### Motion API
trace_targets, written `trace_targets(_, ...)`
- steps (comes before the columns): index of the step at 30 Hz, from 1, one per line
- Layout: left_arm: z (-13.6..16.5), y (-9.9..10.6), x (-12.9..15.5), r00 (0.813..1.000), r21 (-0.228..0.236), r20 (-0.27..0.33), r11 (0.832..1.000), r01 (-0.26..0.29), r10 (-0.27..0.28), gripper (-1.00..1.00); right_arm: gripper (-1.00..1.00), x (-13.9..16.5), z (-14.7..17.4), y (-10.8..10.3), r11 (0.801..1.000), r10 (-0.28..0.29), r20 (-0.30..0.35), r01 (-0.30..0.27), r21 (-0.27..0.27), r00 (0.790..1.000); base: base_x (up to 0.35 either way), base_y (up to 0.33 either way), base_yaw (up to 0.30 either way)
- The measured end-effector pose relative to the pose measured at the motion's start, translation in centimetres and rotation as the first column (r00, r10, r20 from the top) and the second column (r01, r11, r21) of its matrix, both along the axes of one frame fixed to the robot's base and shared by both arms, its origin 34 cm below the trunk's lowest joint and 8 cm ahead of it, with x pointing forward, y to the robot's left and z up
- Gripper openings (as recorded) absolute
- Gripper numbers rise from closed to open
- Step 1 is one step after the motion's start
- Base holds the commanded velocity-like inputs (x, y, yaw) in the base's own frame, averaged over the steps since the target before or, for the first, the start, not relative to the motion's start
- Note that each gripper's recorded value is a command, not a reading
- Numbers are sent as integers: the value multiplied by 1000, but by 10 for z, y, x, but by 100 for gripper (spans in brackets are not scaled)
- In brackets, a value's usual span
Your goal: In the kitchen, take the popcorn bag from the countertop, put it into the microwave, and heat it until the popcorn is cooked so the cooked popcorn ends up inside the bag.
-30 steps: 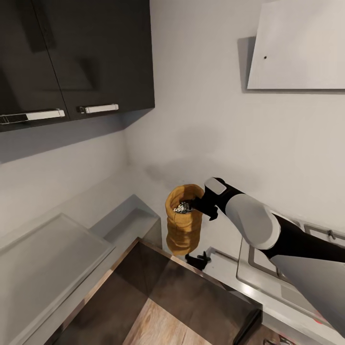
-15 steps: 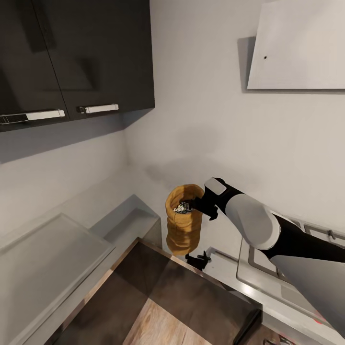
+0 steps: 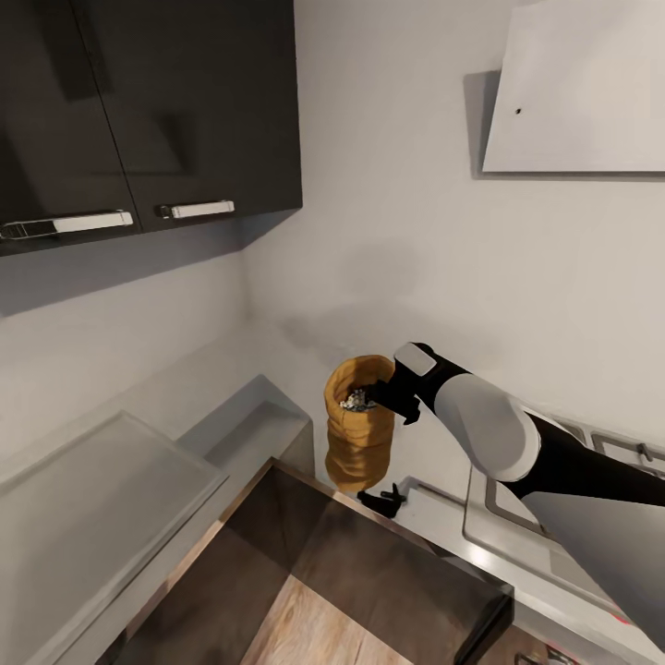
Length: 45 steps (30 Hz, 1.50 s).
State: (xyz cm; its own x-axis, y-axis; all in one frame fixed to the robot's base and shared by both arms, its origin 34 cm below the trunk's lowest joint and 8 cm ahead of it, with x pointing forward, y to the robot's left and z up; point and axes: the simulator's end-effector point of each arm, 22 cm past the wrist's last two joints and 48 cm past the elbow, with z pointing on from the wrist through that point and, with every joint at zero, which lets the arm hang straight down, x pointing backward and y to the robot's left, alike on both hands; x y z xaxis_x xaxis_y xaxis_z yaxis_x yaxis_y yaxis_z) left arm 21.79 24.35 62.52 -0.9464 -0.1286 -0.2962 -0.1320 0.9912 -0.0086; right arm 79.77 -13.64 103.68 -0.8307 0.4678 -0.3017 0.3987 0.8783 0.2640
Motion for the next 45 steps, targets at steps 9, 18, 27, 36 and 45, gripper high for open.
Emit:
trace_targets(9, 0, 0, 0, 1000, 0, 0, 1000, -1, 1, 100, -100, 0, 0, -1, 1000, 4, 0, -4, -4, 1000, 0, 0, 0)
trace_targets(18, 0, 0, -1, 1000, 0, -1, 1000, -1, 1, 100, -100, 0, 0, 0, 1000, 3, 0, -3, -2, 1000, 0, 0, 0)
trace_targets(27, 0, 0, 0, 1000, 0, 0, 1000, -1, 1, 100, -100, 2, 6, 0, 1000, 9, 5, -9, -1, 1000, 0, 0, 0)
trace_targets(36, 0, 1, -1, 1000, 1, -1, 1000, -1, 1, 100, -100, 18, 52, 1, 999, 49, 35, -48, -5, 998, 0, 0, 0)
trace_targets(45, -1, 1, -5, 1000, 0, -8, 1000, -9, 9, 100, -100, 26, 78, -4, 998, 56, 44, -54, -32, 997, -67, -1, 0)
